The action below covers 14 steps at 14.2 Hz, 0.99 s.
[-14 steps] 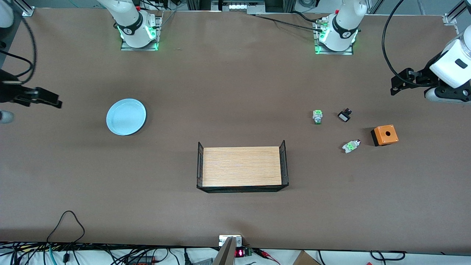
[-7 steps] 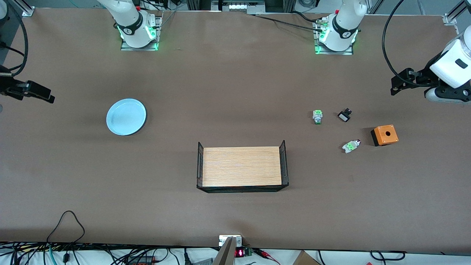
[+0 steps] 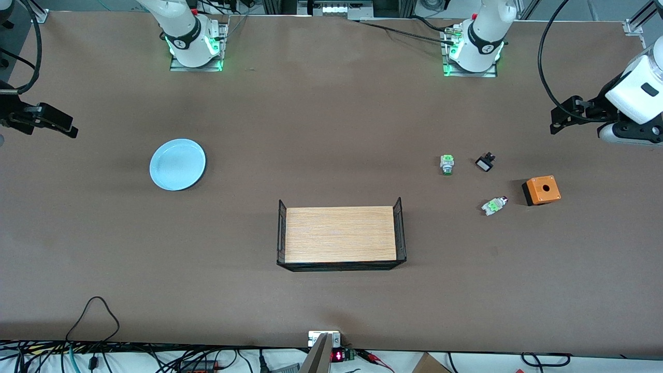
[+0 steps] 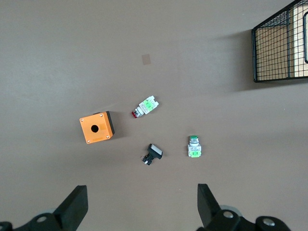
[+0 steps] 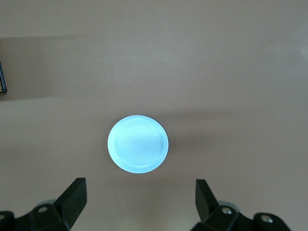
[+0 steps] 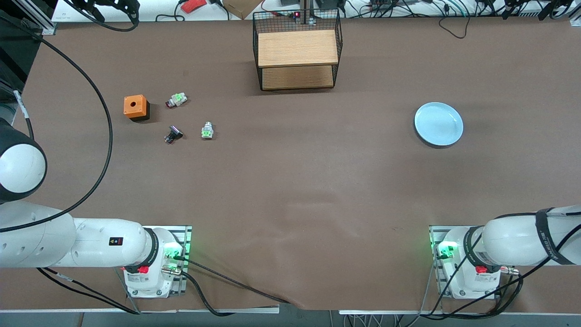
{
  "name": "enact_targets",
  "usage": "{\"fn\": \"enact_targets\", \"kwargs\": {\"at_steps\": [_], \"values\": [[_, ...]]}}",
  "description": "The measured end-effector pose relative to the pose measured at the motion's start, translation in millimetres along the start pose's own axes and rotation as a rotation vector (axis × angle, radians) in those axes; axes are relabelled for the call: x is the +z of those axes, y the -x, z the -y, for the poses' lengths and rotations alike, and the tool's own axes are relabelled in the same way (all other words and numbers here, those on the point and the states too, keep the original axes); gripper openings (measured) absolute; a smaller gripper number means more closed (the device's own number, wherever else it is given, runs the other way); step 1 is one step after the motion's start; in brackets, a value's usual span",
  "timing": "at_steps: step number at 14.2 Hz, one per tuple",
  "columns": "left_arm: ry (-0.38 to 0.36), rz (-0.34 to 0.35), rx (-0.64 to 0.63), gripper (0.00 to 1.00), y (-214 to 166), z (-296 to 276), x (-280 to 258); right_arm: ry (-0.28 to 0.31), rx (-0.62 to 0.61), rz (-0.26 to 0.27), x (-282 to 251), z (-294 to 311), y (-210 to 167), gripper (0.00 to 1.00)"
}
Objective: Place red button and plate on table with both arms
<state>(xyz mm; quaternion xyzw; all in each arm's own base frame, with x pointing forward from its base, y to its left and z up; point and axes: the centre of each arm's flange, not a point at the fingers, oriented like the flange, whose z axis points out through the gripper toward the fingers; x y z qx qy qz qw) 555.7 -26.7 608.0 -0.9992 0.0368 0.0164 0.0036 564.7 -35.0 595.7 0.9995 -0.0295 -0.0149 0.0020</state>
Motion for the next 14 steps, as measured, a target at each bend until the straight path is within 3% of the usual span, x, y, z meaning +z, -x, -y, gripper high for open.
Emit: {"fn": "enact_targets", "kwargs": {"at_steps": [14], "values": [[0.0,0.0,-0.001,1.0,0.0,0.4,0.0,0.0,-0.015,0.053,3.5,3.9,6.3,1.0]]}}
